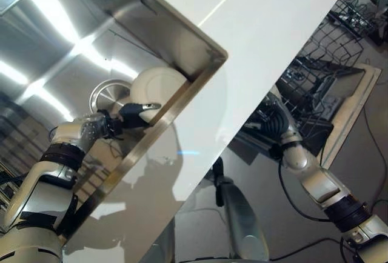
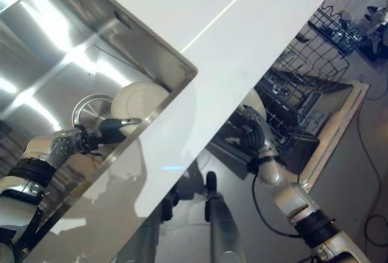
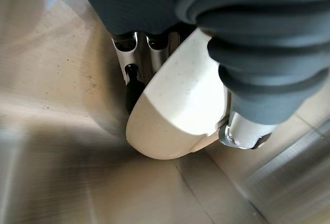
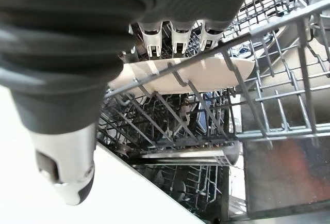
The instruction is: Pick up plates and place into dishwasher.
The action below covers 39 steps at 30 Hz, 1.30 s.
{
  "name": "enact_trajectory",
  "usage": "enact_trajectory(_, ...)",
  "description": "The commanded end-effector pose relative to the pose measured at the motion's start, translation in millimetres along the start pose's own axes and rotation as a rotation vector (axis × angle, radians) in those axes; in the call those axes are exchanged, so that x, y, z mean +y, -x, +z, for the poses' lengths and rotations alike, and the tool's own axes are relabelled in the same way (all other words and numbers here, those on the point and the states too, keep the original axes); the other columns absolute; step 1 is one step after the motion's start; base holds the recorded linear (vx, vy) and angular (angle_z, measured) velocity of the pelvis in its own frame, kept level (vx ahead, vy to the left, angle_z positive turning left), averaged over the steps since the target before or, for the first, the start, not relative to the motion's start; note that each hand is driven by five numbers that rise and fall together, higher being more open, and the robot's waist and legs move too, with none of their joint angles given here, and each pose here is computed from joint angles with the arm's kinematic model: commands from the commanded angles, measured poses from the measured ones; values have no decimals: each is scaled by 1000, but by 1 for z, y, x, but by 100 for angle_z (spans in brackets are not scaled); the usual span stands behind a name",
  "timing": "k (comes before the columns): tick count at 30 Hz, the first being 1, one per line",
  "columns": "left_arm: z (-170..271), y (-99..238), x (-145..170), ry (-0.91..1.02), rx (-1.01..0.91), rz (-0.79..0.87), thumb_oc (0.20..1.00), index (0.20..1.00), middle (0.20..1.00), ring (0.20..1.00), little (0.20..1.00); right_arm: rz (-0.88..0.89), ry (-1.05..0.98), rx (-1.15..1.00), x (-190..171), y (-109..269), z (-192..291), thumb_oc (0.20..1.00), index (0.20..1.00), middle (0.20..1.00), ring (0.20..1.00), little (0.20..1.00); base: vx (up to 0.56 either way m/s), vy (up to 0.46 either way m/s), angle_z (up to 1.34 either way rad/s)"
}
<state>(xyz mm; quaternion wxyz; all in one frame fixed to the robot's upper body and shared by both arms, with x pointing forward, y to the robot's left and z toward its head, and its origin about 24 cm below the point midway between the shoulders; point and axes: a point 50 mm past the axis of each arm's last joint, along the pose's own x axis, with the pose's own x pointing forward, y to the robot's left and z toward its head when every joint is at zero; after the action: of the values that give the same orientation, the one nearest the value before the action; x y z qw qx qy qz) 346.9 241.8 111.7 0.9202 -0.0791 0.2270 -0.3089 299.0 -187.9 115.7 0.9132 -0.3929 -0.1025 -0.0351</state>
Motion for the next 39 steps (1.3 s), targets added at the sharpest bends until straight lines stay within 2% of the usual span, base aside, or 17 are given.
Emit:
enact_trajectory(1,-70,-55,-51,133,79,-176,200,200,200,200,200,-67,36,-83,-21,0,10,1000,1000,1000,1000,1000,10,-30,-4)
enact_trajectory(9,-58,-40,-41,115,-168,-52,200,200,200,200,200,-85,41,-58,-20,10,-2,1000,1000,1000,1000,1000,-5,-18,-7)
enact_trajectory(11,-57,-32,-36,99,-240,28,200,200,200,200,200,-85,44,-51,-19,15,-6,1000,1000,1000,1000,1000,-13,-24,-6)
enact_trajectory(19,-76,-3,-22,130,-396,240,200,200,200,200,200,-49,57,-57,-11,30,-15,1000,1000,1000,1000,1000,-21,-8,-33)
enact_trajectory(34,-132,31,-16,334,-436,438,200,200,200,200,200,25,89,8,-5,61,-39,1000,1000,1000,1000,1000,0,-54,-16)
enact_trajectory(39,-145,42,-14,347,-439,538,200,200,200,200,200,46,92,43,-6,74,-48,1000,1000,1000,1000,1000,42,-31,3)
